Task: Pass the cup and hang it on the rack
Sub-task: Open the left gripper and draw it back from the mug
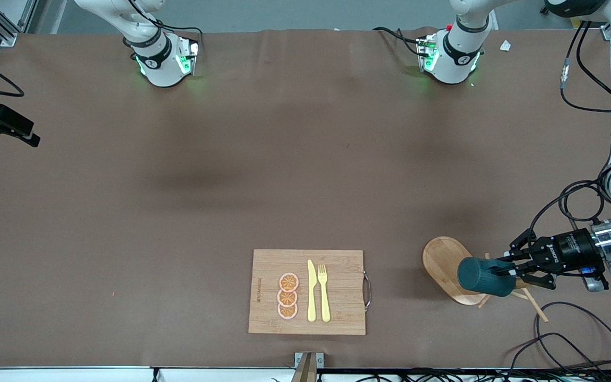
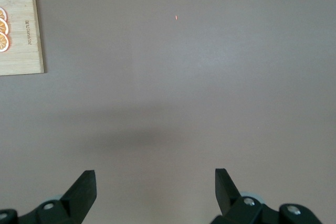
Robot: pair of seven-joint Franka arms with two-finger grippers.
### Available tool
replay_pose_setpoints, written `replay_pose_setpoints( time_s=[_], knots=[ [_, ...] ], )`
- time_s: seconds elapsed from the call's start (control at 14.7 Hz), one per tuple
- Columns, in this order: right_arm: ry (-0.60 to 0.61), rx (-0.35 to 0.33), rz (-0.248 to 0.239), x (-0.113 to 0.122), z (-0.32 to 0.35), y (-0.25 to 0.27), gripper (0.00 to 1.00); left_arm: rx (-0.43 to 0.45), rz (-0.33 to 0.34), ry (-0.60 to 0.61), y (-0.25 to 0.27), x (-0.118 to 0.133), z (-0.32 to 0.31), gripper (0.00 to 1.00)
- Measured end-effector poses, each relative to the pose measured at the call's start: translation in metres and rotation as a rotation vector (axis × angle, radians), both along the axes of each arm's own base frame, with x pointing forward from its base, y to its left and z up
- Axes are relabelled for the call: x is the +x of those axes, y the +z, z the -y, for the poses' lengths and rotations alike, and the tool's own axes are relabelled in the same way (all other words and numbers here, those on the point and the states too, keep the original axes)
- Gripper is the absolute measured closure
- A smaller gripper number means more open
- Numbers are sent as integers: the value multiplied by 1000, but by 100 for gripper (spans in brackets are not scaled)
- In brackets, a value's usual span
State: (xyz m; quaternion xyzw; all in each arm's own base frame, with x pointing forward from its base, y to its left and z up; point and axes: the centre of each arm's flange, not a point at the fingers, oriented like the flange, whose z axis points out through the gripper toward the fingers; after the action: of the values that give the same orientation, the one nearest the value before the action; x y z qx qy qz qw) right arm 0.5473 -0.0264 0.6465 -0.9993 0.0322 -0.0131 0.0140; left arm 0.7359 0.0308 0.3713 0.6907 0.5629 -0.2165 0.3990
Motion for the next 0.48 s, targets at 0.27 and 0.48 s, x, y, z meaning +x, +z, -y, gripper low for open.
replay_pose_setpoints(
  time_s=[0.27, 0.48],
  knots=[
    [0, 0, -4, 0, 0, 0, 0, -3, -2, 0, -1, 0, 1, 44],
    [0, 0, -5, -1, 0, 0, 0, -6, 5, -3, 3, 1, 3, 15]
  ],
)
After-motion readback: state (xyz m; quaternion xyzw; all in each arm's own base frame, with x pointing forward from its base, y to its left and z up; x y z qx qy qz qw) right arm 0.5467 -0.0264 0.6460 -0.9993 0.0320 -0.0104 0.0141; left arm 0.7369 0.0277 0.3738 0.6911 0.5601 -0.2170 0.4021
